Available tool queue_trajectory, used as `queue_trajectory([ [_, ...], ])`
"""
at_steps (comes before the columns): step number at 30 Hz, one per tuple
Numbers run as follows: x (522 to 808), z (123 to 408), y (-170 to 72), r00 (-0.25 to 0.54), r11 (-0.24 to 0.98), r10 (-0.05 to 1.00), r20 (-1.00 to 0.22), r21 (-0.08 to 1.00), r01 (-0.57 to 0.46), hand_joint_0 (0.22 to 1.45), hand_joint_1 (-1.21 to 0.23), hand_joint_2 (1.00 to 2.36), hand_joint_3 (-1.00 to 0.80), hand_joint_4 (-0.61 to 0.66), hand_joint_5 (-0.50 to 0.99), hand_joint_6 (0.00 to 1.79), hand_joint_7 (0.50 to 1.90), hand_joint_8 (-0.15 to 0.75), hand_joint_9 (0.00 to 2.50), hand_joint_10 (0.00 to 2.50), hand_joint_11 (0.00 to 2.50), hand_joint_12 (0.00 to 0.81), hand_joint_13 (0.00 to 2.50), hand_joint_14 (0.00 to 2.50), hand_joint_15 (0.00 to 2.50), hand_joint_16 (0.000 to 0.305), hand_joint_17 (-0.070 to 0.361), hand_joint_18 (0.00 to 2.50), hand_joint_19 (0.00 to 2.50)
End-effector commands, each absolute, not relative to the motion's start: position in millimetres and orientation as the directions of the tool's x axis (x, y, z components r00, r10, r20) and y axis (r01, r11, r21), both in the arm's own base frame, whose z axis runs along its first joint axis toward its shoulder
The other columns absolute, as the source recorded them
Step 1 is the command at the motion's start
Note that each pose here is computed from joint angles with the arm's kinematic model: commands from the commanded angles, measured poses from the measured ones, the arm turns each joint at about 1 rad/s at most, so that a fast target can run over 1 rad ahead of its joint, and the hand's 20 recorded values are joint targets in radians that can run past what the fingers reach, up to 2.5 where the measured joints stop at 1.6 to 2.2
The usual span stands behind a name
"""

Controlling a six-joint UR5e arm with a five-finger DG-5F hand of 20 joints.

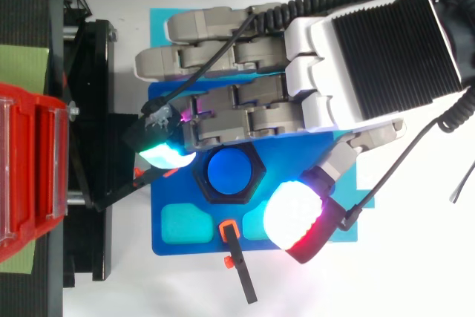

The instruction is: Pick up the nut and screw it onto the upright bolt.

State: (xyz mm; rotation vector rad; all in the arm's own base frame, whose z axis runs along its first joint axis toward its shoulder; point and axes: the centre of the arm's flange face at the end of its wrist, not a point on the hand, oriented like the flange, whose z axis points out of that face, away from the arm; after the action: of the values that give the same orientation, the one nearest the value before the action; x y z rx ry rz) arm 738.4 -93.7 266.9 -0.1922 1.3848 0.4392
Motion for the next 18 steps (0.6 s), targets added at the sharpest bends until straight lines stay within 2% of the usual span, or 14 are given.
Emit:
queue_trajectory([
  [1,736.8,264.7,-95.3,0.105,0.906,0.186,-0.977,0.129,-0.404,0.49,0.03,1.0,-0.5,0.21,-0.11,0.5,0.85,0.218,0.36,0.0,0.0,0.34,0.08,0.0,0.0,0.041,0.092,0.0,0.0],
  [18,734.4,263.3,-101.7,0.088,0.908,0.185,-0.979,0.135,-0.398,0.52,-0.05,1.0,-0.5,0.25,-0.06,0.5,1.06,0.242,0.57,0.0,0.0,0.318,0.25,0.0,0.0,0.036,0.081,0.0,0.0],
])
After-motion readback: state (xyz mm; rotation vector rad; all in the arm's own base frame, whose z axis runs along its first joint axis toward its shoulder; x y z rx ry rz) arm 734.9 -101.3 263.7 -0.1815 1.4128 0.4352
